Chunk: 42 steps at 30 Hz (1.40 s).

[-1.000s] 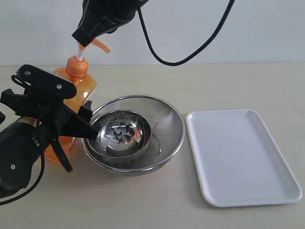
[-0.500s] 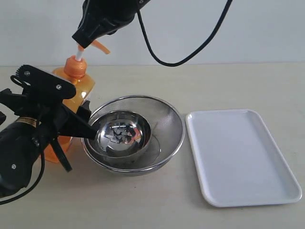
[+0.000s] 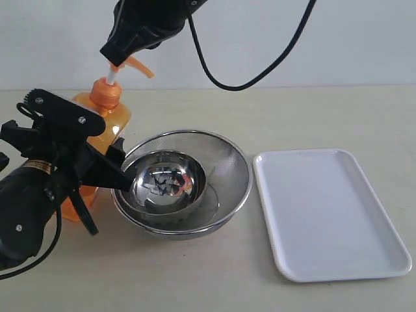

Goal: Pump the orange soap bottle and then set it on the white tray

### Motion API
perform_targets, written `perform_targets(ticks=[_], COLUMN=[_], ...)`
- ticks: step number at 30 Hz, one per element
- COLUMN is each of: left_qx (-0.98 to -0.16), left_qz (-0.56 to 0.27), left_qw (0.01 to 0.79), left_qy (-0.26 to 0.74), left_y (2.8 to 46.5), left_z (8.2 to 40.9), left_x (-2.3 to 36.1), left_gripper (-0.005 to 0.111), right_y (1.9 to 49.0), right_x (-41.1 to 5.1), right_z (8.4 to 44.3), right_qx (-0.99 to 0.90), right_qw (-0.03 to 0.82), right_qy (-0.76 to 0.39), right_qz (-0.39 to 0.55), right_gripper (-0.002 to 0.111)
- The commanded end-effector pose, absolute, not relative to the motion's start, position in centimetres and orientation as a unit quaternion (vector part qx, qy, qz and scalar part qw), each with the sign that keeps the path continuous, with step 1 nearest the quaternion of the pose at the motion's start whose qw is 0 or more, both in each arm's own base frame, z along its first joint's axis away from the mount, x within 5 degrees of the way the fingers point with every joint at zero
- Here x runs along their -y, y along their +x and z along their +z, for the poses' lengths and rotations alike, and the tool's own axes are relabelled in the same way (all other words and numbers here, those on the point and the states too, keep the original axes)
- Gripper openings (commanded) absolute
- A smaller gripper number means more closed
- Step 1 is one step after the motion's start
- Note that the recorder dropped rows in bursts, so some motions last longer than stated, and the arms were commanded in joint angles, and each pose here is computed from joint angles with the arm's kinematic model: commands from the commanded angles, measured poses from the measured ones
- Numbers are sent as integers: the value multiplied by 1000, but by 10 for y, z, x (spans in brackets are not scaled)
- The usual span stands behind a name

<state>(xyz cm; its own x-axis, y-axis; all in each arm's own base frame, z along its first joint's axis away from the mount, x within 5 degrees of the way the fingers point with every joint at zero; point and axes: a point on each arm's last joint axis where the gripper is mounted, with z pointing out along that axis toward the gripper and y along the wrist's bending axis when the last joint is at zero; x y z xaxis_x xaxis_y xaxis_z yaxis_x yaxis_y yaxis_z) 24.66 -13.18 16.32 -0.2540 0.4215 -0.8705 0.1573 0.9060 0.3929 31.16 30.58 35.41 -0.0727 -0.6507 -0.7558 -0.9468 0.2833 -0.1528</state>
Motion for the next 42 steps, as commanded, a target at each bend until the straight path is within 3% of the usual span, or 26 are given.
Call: perform_targets(ticks=[1, 32, 42], left_qx=[-775, -775, -775], left_qz=[106, 105, 105], left_qw=[596, 596, 596], left_qy=[183, 181, 181], left_y=[248, 248, 248], left_z=[167, 167, 167], left_x=[134, 134, 134], left_gripper=[5, 5, 5], right_y=[312, 315, 307], right_x=[-311, -314, -302], right_z=[316, 306, 359], right_qx=[-727, -731, -700], right_qw=[287, 275, 385], right_qy=[-590, -591, -571], right_qz=[202, 204, 190], right_gripper=[0, 0, 0])
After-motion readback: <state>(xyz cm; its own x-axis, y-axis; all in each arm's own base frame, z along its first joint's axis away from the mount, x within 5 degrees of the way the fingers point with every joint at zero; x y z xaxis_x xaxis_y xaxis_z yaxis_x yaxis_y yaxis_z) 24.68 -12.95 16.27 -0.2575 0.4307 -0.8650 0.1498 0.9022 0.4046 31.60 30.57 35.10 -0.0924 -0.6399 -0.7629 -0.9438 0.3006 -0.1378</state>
